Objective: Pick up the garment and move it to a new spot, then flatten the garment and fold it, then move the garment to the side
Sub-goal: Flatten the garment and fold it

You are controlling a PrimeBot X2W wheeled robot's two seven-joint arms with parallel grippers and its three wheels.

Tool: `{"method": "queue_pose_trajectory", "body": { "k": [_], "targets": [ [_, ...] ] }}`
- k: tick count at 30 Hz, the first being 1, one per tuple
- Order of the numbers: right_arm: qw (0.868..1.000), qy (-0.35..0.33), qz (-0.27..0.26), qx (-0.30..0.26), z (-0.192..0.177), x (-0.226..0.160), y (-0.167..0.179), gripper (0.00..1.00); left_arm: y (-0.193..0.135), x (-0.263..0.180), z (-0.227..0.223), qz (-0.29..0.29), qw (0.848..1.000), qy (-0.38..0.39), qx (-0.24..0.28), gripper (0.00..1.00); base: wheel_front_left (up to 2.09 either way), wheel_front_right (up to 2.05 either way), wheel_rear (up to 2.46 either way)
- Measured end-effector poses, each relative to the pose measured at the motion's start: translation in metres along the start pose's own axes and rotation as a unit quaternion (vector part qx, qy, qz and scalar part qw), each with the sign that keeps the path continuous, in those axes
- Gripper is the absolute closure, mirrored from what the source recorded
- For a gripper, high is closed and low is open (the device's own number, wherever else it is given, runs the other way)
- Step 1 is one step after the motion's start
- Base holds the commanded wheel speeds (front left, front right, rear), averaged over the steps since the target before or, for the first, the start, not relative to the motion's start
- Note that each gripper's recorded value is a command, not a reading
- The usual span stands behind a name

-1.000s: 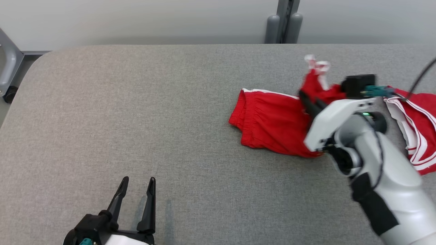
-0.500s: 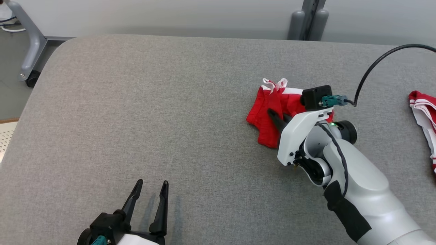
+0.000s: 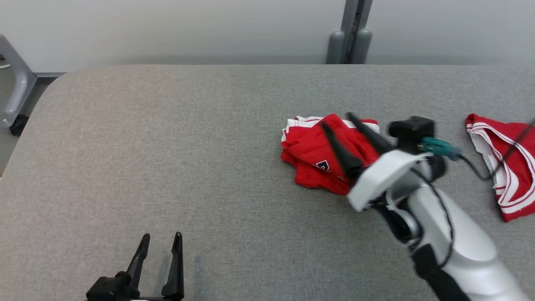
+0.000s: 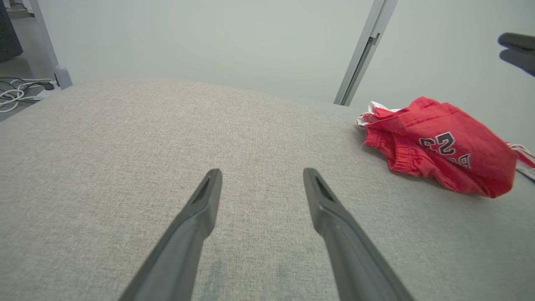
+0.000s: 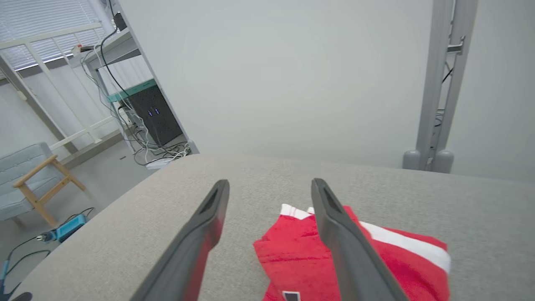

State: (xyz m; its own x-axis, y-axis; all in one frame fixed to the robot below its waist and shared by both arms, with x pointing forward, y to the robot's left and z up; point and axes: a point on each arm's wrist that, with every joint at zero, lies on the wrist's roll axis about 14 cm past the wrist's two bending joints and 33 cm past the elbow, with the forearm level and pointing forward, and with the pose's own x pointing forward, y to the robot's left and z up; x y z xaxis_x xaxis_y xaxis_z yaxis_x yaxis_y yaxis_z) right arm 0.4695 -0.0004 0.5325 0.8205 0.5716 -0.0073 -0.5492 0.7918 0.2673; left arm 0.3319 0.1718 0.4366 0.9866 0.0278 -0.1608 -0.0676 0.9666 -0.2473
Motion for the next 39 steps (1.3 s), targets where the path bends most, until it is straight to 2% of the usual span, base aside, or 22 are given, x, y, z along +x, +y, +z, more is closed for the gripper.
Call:
{"method": "queue_pose_trajectory", "body": {
  "k": [3,4,5,7,9,12,19,27,32,39],
  "targets": [
    [0.996,-0.035,-0.080,-0.018,0.015,-0.037,-0.059,0.00,-0.005,0.000,0.004,-0.006,1.000,-0.008,-0.002,0.00,0.00,0.00,0.00],
    [0.996,-0.035,-0.080,-0.018,0.015,-0.037,-0.059,0.09,-0.005,0.000,0.004,-0.006,1.000,-0.008,-0.002,0.00,0.00,0.00,0.00],
    [0.994,-0.038,-0.101,-0.036,0.015,-0.050,-0.073,0.51,-0.006,0.001,0.006,-0.009,1.000,-0.010,-0.002,0.00,0.00,0.00,0.00],
    [0.987,-0.045,-0.144,-0.051,0.016,-0.072,-0.099,1.00,-0.008,0.002,0.008,-0.011,1.000,-0.014,-0.001,0.00,0.00,0.00,0.00],
    [0.983,-0.036,-0.166,-0.069,0.009,-0.084,-0.114,1.00,-0.008,0.002,0.007,-0.010,1.000,-0.013,0.000,0.00,0.00,0.00,0.00],
    [0.983,-0.019,-0.170,-0.065,-0.007,-0.082,-0.117,1.00,-0.012,0.008,0.007,-0.018,1.000,-0.012,0.000,0.00,0.00,0.00,0.00],
    [0.989,0.022,-0.129,-0.064,-0.036,-0.029,-0.112,1.00,-0.009,0.026,0.005,-0.014,1.000,-0.010,0.007,0.00,0.00,0.00,0.00],
    [0.992,0.091,-0.077,-0.046,-0.086,0.013,-0.084,1.00,0.016,0.024,-0.001,0.027,1.000,0.002,0.012,0.00,0.00,0.00,0.00],
    [0.992,0.097,-0.060,-0.046,-0.090,0.016,-0.070,1.00,0.016,0.021,0.003,0.027,1.000,-0.005,0.009,0.00,0.00,0.00,0.00],
    [0.991,0.127,-0.002,-0.049,-0.108,0.011,-0.028,1.00,0.016,0.017,0.007,0.028,1.000,-0.012,0.008,0.00,0.00,0.00,0.00]
  ]
}}
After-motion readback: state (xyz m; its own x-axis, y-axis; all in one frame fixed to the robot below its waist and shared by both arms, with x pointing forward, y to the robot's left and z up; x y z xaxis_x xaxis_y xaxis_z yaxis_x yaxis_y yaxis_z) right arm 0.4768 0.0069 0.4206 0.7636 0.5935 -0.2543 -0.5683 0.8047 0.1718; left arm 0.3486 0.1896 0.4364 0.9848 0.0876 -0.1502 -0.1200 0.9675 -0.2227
